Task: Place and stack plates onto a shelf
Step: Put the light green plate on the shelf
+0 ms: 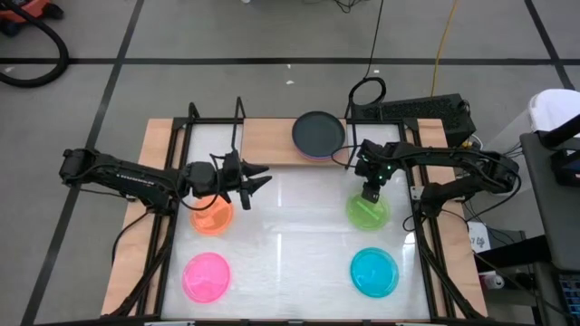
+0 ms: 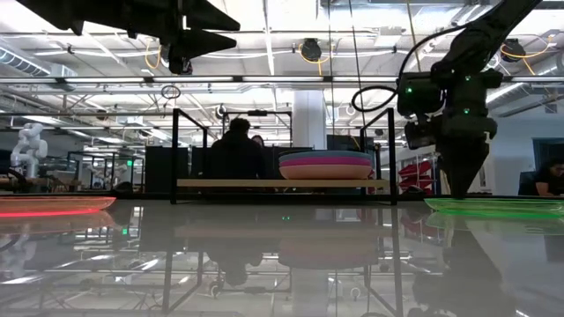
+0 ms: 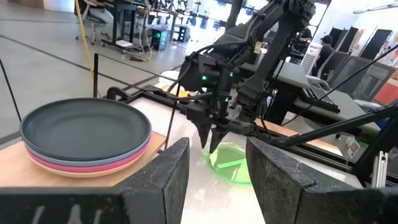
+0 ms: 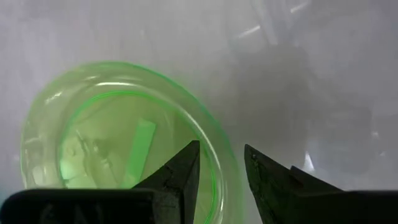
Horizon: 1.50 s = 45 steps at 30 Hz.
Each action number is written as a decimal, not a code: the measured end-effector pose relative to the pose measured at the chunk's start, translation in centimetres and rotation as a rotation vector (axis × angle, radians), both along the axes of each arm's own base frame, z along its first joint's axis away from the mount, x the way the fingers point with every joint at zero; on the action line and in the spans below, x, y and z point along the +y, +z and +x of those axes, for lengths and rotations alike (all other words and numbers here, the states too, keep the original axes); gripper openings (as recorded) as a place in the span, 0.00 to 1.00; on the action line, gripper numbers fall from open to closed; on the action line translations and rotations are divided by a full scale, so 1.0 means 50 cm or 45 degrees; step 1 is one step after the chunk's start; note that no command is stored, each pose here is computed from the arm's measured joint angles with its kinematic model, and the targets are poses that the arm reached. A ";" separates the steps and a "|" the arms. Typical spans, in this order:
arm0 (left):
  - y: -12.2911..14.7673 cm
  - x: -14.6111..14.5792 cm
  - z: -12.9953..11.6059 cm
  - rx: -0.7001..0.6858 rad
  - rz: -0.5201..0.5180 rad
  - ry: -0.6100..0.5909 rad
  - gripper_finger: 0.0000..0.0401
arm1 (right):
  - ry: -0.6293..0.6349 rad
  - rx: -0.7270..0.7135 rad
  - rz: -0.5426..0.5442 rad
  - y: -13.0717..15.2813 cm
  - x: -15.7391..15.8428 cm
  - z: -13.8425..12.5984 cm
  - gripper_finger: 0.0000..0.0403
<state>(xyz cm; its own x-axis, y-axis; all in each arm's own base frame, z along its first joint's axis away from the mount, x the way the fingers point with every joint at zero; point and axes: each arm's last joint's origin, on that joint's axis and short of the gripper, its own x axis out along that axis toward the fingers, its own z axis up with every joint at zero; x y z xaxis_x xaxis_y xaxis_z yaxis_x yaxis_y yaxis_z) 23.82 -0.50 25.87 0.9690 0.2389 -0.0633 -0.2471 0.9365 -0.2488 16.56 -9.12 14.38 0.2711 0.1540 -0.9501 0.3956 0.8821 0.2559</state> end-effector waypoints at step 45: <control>0.015 -0.002 0.001 -0.101 -0.020 -0.006 0.41 | 0.112 -0.482 0.059 0.153 0.008 0.058 0.00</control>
